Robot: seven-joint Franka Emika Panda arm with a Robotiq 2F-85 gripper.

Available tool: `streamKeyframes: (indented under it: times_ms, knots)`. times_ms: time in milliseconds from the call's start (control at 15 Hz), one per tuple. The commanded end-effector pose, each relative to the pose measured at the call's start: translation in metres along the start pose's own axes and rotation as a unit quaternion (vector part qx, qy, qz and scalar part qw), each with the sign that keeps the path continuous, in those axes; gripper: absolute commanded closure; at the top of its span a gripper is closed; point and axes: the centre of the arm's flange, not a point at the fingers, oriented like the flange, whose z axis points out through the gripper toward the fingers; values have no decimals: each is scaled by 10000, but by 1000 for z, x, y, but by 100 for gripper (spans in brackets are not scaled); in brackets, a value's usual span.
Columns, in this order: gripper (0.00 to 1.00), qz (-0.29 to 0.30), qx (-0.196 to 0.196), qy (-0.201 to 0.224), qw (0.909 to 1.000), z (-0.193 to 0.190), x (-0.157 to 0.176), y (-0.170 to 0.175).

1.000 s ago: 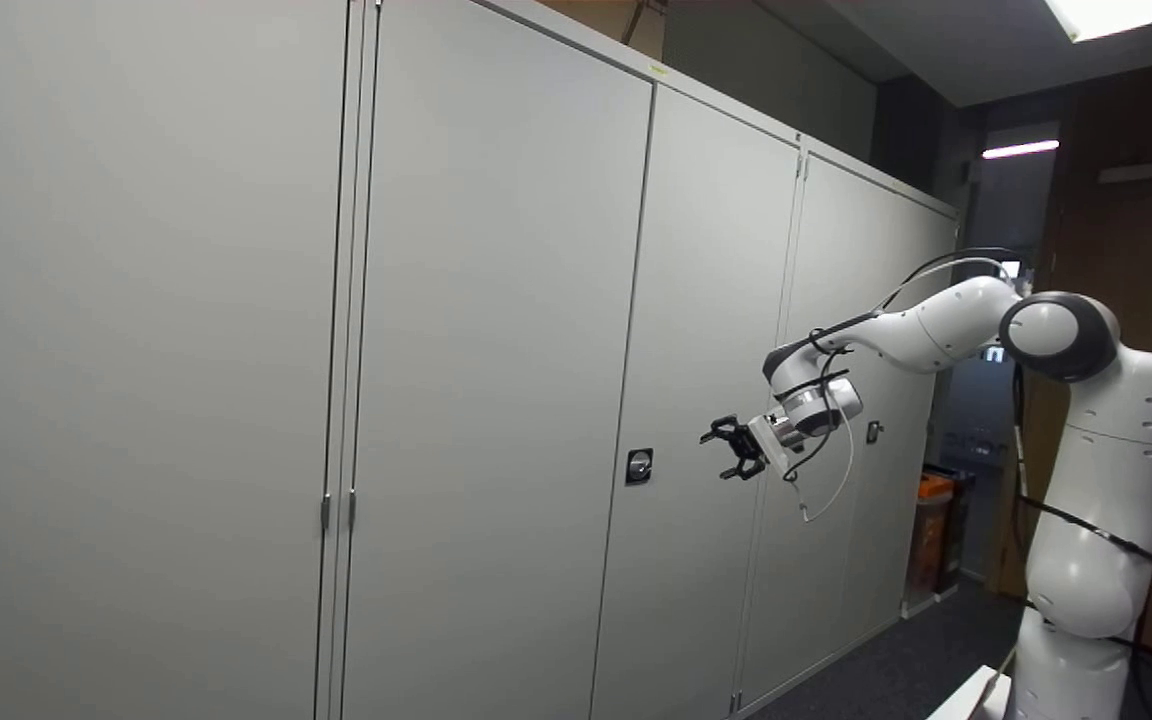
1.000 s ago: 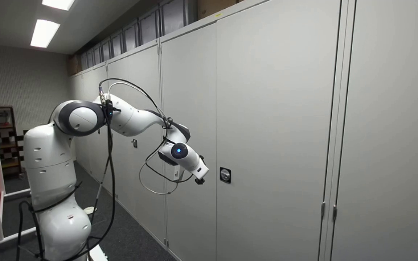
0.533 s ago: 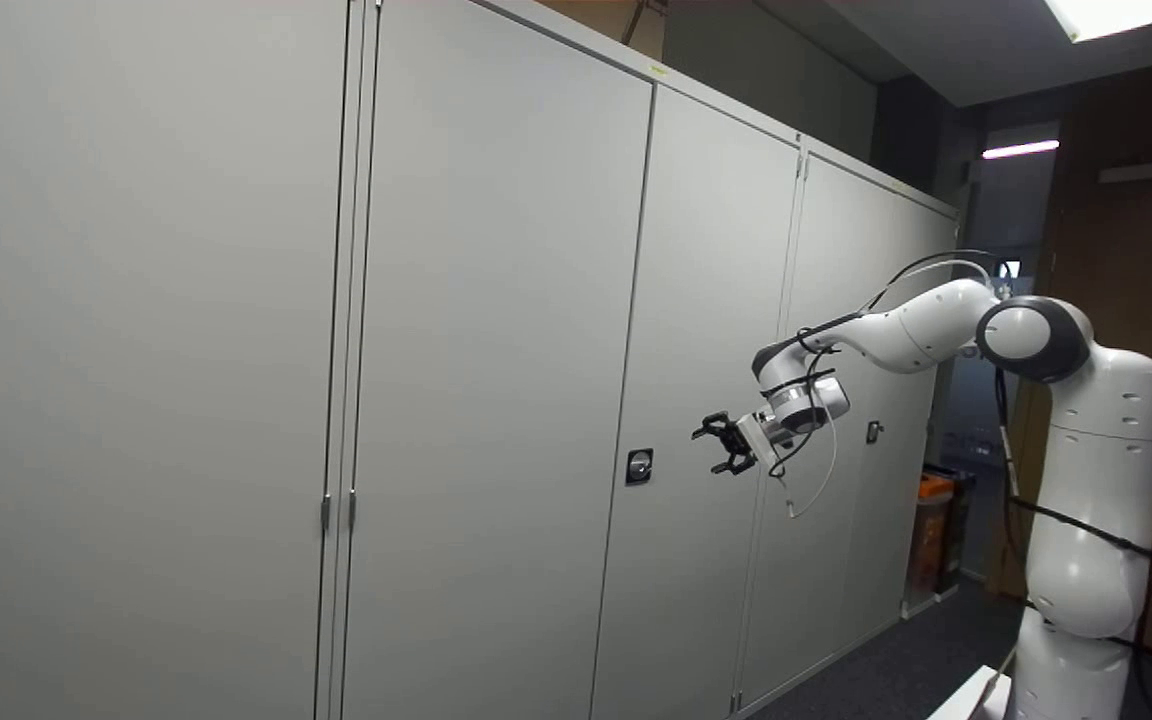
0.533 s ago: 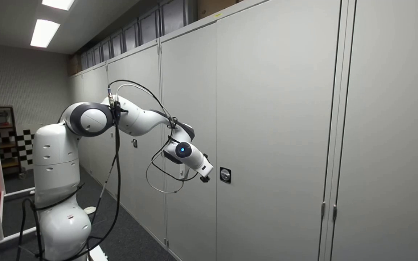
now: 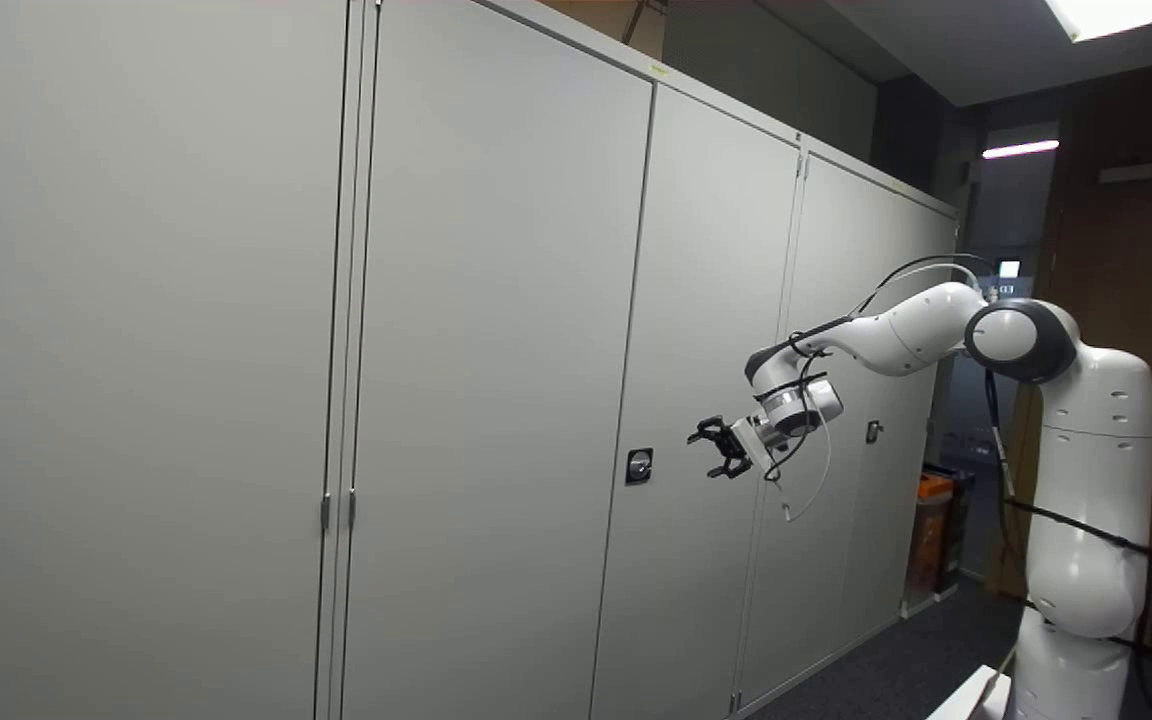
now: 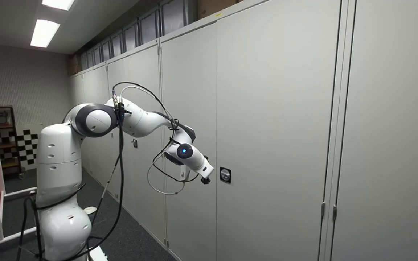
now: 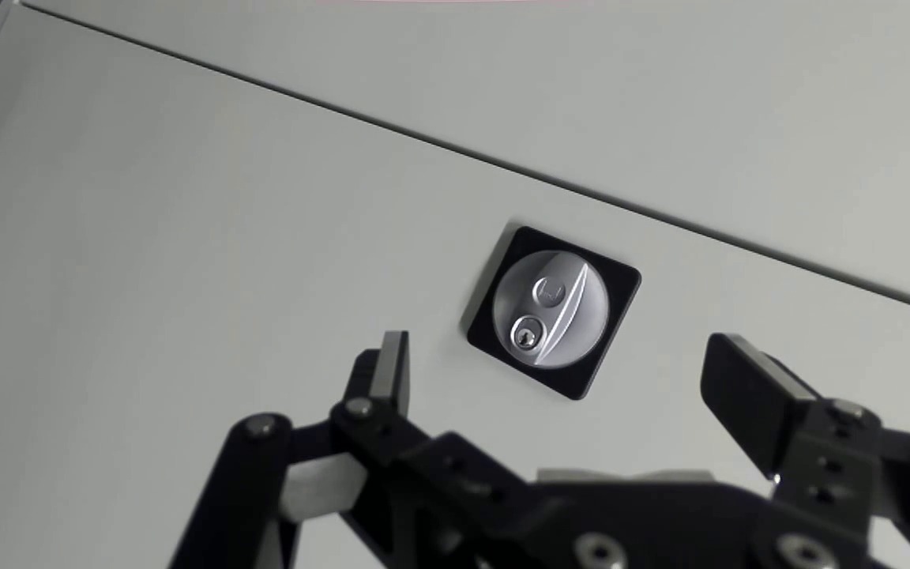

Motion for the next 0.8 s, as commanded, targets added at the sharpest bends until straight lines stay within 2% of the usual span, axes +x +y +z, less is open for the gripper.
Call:
streamKeyframes:
  times_ms: [0,467,733]
  knots:
    - [0,-1,2,1,10000,0,0,0]
    - [0,525,760,722,9931,8,-3,6]
    - [0,541,967,1004,9888,15,-7,10]
